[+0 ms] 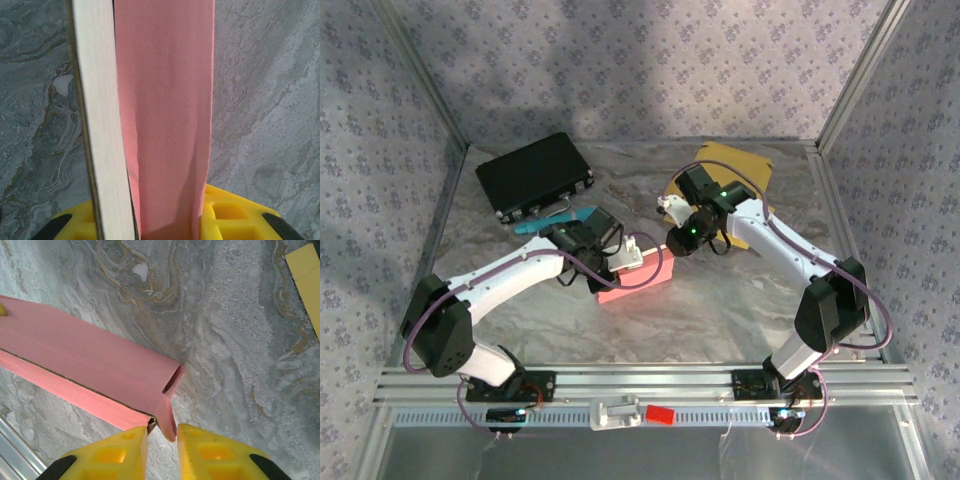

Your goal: Fold the paper box

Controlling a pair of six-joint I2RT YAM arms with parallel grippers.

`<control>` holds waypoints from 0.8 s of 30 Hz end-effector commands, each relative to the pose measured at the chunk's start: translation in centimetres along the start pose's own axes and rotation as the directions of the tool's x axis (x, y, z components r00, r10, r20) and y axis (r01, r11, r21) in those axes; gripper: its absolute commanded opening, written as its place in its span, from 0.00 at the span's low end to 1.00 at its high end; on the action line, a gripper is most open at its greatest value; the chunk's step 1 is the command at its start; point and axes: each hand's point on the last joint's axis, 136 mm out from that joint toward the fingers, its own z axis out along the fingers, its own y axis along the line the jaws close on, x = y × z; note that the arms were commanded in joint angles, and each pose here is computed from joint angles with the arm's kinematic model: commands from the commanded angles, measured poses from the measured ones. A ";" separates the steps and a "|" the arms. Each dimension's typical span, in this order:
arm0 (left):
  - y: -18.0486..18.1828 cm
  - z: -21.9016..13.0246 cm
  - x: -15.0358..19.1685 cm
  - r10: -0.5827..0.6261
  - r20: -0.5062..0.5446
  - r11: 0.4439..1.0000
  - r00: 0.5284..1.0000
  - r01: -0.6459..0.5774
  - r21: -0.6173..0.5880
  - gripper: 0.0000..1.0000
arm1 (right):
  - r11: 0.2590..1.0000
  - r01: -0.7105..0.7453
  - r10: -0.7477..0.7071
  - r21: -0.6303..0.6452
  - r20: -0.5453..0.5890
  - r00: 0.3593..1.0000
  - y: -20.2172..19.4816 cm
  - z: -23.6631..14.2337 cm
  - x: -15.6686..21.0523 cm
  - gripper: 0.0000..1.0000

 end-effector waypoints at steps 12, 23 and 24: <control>-0.2 -0.4 -0.3 0.002 0.017 1.000 1.000 -0.002 0.025 0.25 | 0.998 0.029 -0.028 0.053 -0.029 0.999 -0.1 0.1 -0.3 0.06; 0.6 -0.4 -0.4 -0.040 0.026 0.999 0.999 0.040 0.013 0.19 | 0.993 -0.092 0.094 0.069 -0.031 0.995 0.4 -0.1 0.2 0.00; 0.6 -0.3 -0.4 -0.043 0.026 0.999 0.999 0.043 0.012 0.19 | 0.992 -0.107 0.109 0.066 -0.029 0.994 0.6 0.0 0.3 0.00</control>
